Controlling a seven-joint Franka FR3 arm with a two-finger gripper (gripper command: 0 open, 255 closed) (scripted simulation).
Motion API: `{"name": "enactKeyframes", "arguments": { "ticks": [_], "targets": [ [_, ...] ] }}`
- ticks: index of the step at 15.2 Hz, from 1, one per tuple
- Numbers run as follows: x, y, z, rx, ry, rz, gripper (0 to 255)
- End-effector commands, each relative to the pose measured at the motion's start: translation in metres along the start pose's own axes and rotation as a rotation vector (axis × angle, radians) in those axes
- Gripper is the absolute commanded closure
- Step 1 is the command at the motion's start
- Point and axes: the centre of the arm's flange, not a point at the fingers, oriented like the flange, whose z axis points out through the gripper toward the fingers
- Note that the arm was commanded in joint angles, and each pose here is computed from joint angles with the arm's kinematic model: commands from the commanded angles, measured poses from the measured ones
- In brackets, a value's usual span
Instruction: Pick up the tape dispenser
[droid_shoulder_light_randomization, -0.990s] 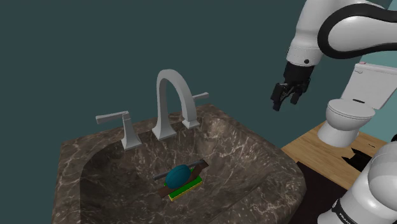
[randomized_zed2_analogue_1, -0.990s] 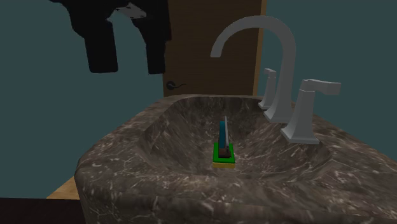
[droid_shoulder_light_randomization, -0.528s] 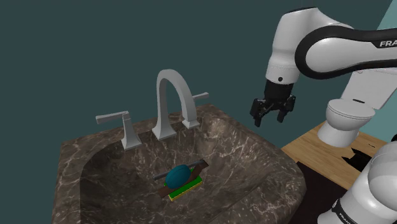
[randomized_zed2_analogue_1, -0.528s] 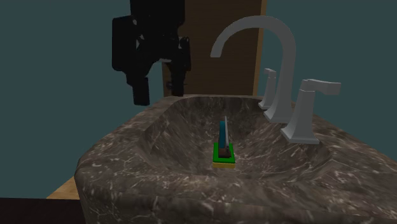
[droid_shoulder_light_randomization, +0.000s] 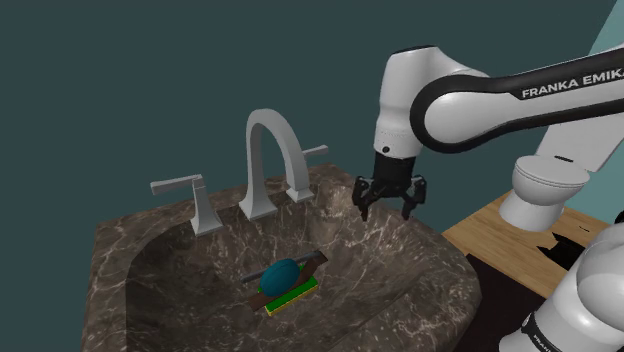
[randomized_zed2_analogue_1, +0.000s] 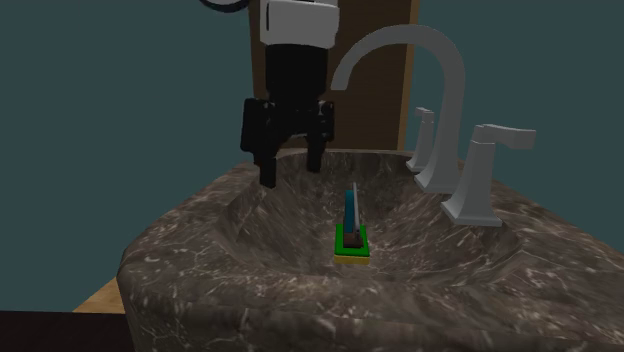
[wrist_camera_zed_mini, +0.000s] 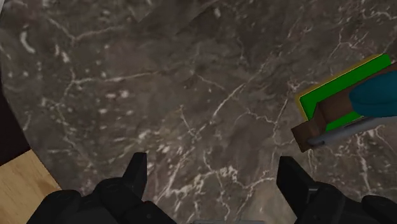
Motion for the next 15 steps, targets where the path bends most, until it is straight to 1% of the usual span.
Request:
{"name": "enactKeyframes", "arguments": {
  "ticks": [1,8,15],
  "targets": [
    [-0.003,-0.024,0.013,0.007,-0.02,0.062,0],
    [0.0,-0.103,0.052,0.029,-0.082,0.263,0],
    [0.017,-0.181,0.089,0.05,-0.145,0.464,0]
  ]
}}
